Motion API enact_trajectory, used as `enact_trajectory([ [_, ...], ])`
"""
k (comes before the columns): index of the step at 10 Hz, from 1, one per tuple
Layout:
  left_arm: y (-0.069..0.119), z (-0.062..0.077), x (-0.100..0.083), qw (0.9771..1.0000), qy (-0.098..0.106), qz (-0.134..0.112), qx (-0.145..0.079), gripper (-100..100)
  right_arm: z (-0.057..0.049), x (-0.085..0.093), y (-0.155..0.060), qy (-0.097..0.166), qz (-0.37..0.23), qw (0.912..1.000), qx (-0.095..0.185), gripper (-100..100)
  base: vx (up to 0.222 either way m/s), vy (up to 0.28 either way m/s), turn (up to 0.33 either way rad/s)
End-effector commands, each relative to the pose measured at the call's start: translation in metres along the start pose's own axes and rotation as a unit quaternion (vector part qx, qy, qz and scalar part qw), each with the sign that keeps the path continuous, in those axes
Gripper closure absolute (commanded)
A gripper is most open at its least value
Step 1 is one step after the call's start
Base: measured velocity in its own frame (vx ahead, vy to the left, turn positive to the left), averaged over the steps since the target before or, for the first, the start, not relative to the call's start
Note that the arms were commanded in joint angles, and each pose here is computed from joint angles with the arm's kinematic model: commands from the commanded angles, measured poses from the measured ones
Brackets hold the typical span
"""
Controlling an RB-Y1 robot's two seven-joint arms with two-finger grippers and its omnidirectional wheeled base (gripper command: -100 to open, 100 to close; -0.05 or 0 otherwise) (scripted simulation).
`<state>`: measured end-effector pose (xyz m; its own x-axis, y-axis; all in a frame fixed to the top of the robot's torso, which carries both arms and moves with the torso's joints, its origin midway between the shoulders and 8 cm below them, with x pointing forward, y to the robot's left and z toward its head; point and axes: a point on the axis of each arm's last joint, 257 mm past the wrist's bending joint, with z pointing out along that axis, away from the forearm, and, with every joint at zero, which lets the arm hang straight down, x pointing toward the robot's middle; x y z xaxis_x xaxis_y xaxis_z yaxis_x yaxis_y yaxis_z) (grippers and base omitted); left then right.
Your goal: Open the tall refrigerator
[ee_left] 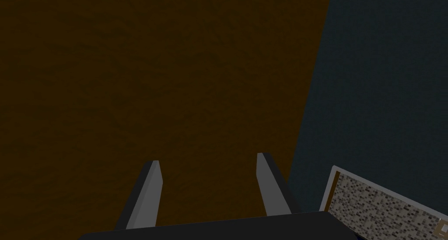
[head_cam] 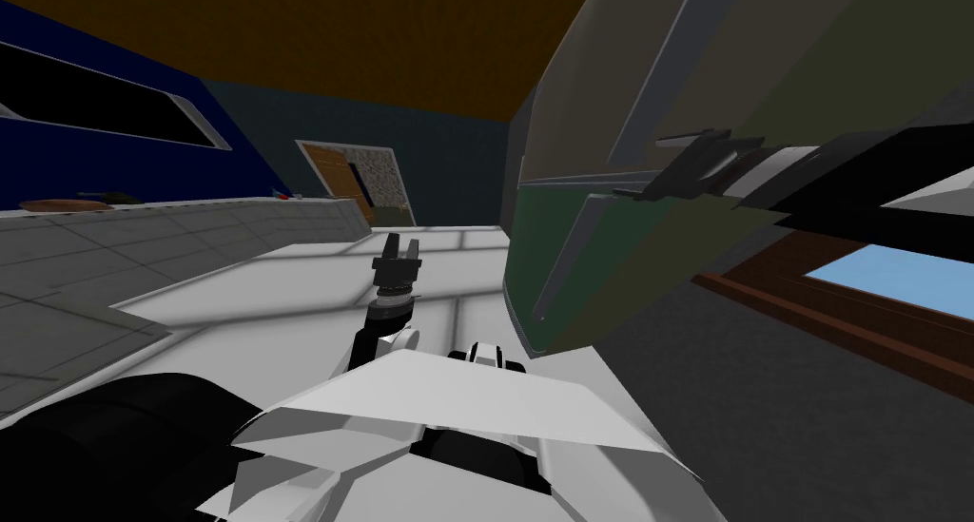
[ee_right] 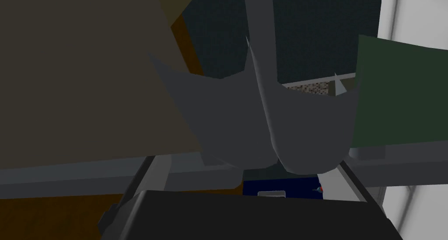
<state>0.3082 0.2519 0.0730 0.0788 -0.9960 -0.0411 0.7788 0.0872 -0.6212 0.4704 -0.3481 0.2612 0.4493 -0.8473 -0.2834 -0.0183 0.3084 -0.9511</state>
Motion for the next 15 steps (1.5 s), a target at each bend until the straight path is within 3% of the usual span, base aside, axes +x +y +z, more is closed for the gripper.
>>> enact_trajectory([
  [1, 0.0, 0.0, 0.0, 1.0, 0.0, 0.0, 0.0, 0, 0.01, 0.002, -0.006, 0.006, 0.01, 0.9998, -0.015, -100, -0.015, 0.023, -0.059],
  [8, 0.0, 0.0, 0.0, 1.0, 0.0, 0.0, 0.0, 0, 0.035, 0.0, -0.019, 0.019, 0.036, 0.9977, -0.054, -100, -0.015, 0.021, -0.05],
  [12, 0.0, 0.0, 0.0, 1.0, 0.0, 0.0, 0.0, 0, 0.041, -0.002, -0.022, 0.021, 0.042, 0.9968, -0.064, -100, -0.01, 0.014, -0.031],
  [14, 0.0, 0.0, 0.0, 1.0, 0.0, 0.0, 0.0, 0, 0.05, 0.012, -0.03, 0.046, 0.041, 0.9965, -0.056, -100, -0.046, -0.009, 0.231],
  [15, 0.0, 0.0, 0.0, 1.0, 0.0, 0.0, 0.0, 0, 0.047, 0.01, -0.025, 0.04, 0.042, 0.9963, -0.063, -100, -0.041, -0.017, 0.054],
])
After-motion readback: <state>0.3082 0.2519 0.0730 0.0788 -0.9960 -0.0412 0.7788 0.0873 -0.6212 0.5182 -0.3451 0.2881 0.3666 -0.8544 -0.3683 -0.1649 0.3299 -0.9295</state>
